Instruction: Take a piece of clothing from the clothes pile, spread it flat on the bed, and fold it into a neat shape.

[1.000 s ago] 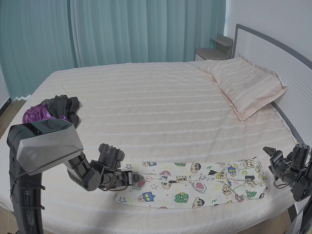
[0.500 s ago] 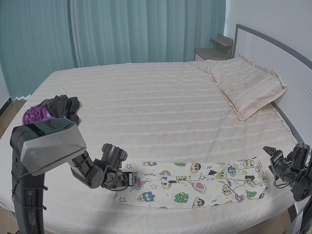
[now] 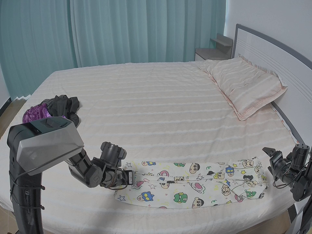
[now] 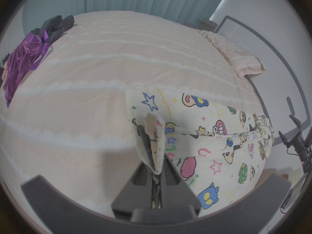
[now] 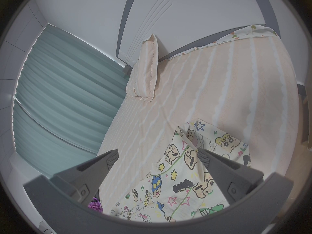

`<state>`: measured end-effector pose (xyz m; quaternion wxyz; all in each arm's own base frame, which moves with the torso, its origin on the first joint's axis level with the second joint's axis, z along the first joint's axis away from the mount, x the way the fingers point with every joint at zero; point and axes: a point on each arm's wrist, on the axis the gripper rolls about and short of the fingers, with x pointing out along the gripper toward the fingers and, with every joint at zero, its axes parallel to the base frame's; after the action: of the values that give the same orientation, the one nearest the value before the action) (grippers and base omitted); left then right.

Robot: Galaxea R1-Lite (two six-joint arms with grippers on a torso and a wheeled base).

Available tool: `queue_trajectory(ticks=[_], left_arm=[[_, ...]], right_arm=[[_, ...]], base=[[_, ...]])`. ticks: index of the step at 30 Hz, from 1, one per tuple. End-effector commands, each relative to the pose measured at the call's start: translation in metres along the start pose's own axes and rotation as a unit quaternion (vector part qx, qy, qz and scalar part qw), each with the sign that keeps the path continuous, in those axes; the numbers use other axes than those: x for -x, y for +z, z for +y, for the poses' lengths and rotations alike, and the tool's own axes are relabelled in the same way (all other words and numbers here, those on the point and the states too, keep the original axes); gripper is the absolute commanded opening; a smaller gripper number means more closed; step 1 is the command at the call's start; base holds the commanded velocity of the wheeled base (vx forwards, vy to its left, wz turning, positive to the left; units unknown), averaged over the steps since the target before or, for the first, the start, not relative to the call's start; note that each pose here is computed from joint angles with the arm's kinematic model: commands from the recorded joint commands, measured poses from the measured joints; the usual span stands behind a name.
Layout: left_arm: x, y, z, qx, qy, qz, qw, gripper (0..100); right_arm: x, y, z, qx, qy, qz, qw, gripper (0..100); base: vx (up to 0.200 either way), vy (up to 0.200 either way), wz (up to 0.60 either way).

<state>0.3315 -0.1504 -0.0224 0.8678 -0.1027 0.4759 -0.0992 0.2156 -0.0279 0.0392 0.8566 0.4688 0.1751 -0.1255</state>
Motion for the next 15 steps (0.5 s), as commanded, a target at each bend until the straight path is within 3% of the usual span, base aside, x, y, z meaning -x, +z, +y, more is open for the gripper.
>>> queue_trajectory(ticks=[1, 9, 15], left_arm=[[0.023, 0.014, 0.001, 0.009, -0.008, -0.029, 0.9995, 0], [0.042, 0.016, 0.018, 0.028, -0.001, -0.035, 0.999, 0], [0.082, 0.026, 0.047, 0.065, -0.02, -0.058, 0.996, 0]], right_arm=[[0.001, -0.003, -0.005, -0.001, -0.012, 0.009, 0.9999, 100], [0.0, -0.004, -0.005, -0.002, -0.013, 0.01, 0.9999, 100], [-0.001, -0.005, -0.007, -0.002, -0.016, 0.015, 0.9998, 100]], base=[[0.0, 0.0, 0.0], [0.0, 0.0, 0.0], [0.0, 0.0, 0.0]])
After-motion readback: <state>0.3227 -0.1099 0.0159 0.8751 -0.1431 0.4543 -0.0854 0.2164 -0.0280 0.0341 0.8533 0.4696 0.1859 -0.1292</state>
